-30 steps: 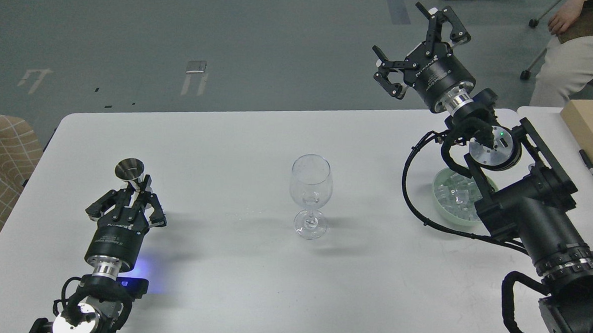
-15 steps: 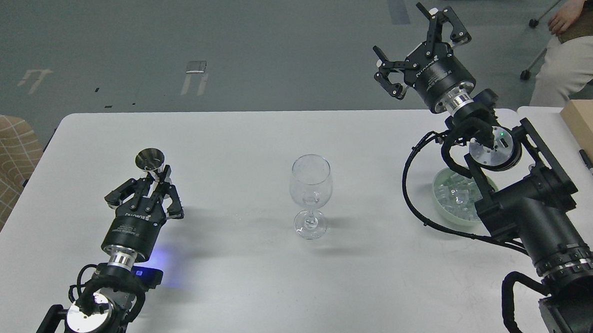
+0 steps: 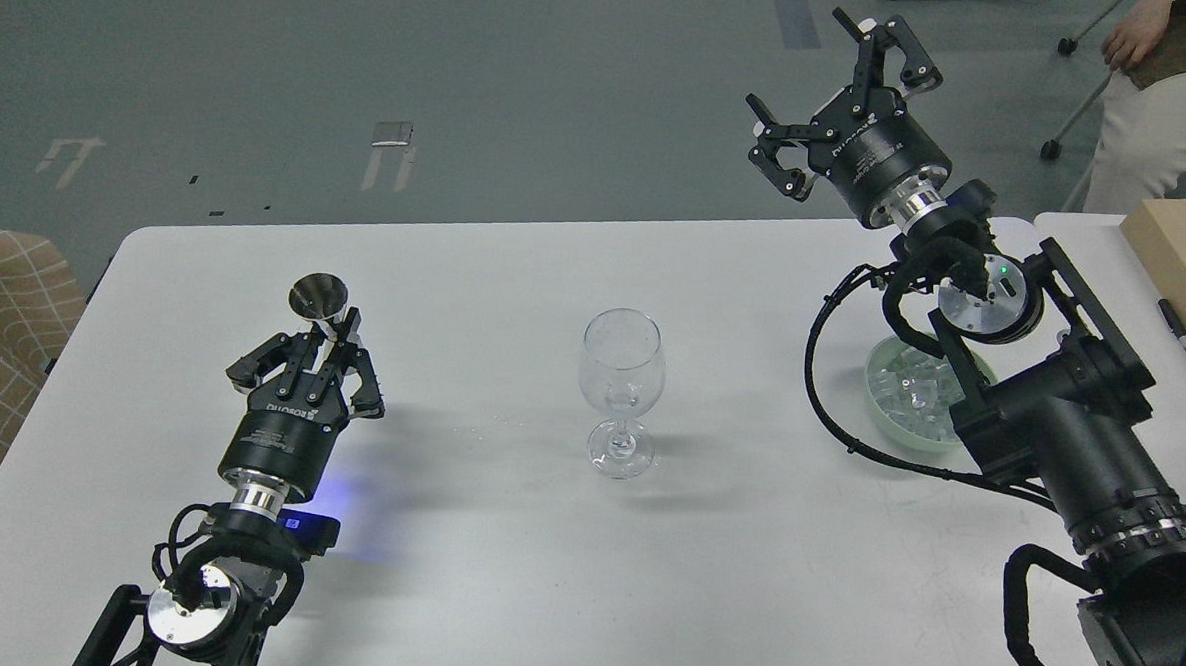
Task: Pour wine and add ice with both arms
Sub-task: 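Lift the metal jigger with the left gripper toward the wine glass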
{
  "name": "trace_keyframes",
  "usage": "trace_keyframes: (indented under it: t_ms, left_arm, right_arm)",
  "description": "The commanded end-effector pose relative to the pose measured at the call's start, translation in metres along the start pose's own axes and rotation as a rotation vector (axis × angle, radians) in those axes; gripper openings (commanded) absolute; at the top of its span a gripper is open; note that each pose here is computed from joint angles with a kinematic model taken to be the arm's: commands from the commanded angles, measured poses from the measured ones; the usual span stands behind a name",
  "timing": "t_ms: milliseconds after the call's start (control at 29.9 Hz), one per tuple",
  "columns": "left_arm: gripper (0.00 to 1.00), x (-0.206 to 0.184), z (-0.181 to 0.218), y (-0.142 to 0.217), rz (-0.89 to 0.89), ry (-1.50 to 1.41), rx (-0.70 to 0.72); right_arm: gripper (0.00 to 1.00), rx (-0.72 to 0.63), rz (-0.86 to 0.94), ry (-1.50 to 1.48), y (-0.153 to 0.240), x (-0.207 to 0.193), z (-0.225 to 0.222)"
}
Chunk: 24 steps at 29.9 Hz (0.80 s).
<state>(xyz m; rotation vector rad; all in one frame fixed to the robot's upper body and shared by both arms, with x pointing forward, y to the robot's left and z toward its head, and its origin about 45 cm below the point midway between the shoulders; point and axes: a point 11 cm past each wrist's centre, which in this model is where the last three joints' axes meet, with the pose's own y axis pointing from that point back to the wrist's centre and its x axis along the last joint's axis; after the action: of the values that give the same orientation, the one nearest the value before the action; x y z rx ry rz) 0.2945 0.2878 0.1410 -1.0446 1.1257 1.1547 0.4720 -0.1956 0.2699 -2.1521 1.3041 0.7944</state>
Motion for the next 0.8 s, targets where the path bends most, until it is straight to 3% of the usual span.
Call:
trace_keyframes:
  t_ms: [0,568,769]
  left_arm:
    - [0.00,-0.007,-0.008,-0.006,-0.020,-0.019,0.047]
    - [0.00,-0.020,-0.003,-0.015,-0.052,-0.094,0.105]
    - [0.00,-0.026,-0.021,-0.016,-0.056,-0.102,0.173]
  right_arm:
    - [1.00,0.001,-0.001,0.000,0.000,0.000,0.000]
    - [1.00,-0.001,0.003,-0.001,0.001,0.001,0.001]
    - [1.00,-0.002,0.005,-0.002,0.001,0.002,0.001]
